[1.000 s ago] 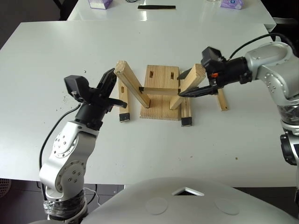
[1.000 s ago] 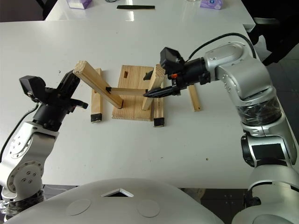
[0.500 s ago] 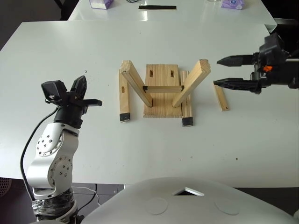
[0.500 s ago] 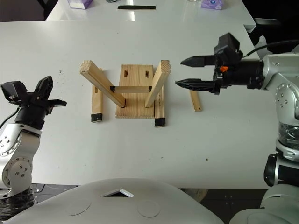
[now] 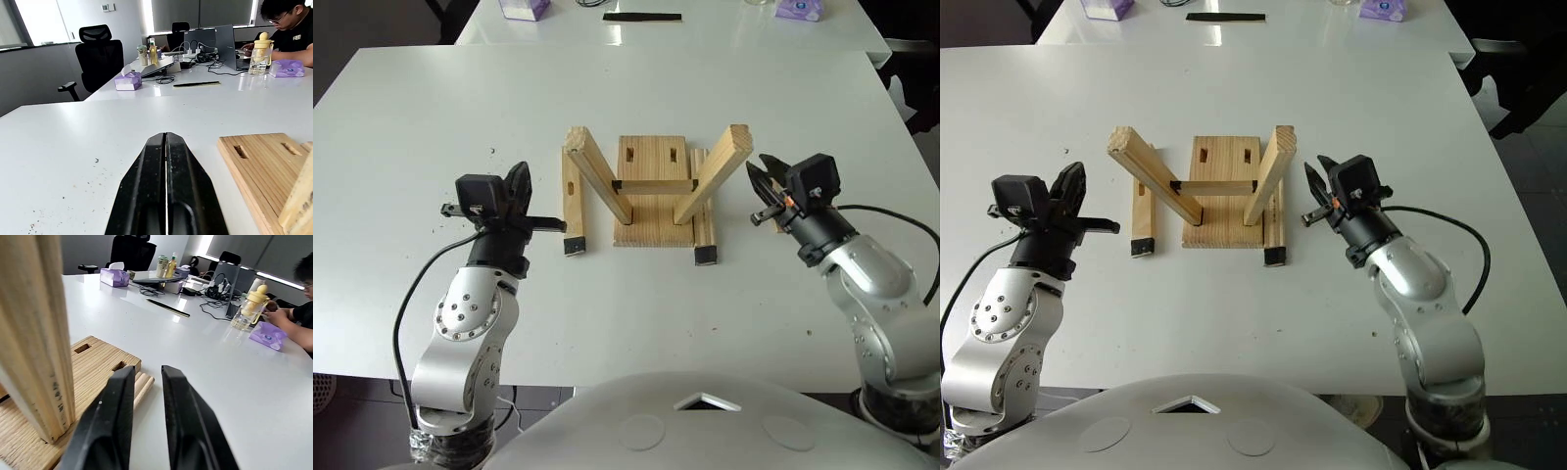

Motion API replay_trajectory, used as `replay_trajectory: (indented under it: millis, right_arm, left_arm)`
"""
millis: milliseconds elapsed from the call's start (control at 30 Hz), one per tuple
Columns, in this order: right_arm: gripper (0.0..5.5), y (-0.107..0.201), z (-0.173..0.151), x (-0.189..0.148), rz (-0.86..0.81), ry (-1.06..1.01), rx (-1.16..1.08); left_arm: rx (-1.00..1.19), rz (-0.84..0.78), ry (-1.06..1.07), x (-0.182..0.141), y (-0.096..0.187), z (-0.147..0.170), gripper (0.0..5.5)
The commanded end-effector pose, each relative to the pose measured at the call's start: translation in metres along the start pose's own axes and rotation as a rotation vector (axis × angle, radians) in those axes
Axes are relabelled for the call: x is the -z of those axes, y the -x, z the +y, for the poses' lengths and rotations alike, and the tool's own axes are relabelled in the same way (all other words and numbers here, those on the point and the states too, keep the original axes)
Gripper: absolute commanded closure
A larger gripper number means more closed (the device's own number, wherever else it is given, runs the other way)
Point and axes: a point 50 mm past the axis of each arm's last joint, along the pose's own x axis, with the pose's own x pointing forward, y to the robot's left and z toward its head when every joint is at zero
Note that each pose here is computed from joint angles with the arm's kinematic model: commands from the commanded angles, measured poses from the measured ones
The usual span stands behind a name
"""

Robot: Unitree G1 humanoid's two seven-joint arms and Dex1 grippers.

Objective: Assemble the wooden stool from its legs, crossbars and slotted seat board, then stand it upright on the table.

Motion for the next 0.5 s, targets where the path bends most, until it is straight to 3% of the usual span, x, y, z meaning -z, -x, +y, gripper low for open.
replay_trajectory:
  millis: [33,200,367,433,500]
  right_arm:
    - [5.36,0.009,0.015,-0.003,-0.006,0.009,0.099]
    - [5.49,0.011,0.011,-0.003,0.015,0.038,0.325]
    - [5.49,0.009,0.016,-0.004,0.033,0.057,0.383]
    - [5.49,0.004,0.024,-0.010,0.001,0.066,0.331]
    - [5.49,-0.005,0.042,-0.020,-0.066,0.069,0.207]
  left_arm:
    - [0.010,-0.062,-0.054,-0.012,-0.008,-0.002,5.50]
    - [-0.097,-0.094,-0.089,-0.020,-0.021,0.014,5.50]
    - [-0.119,-0.059,-0.054,-0.017,-0.019,0.015,5.50]
    - [-0.076,-0.054,-0.041,-0.017,-0.020,0.009,5.50]
    - [0.169,-0.029,0.029,-0.017,-0.019,-0.025,5.50]
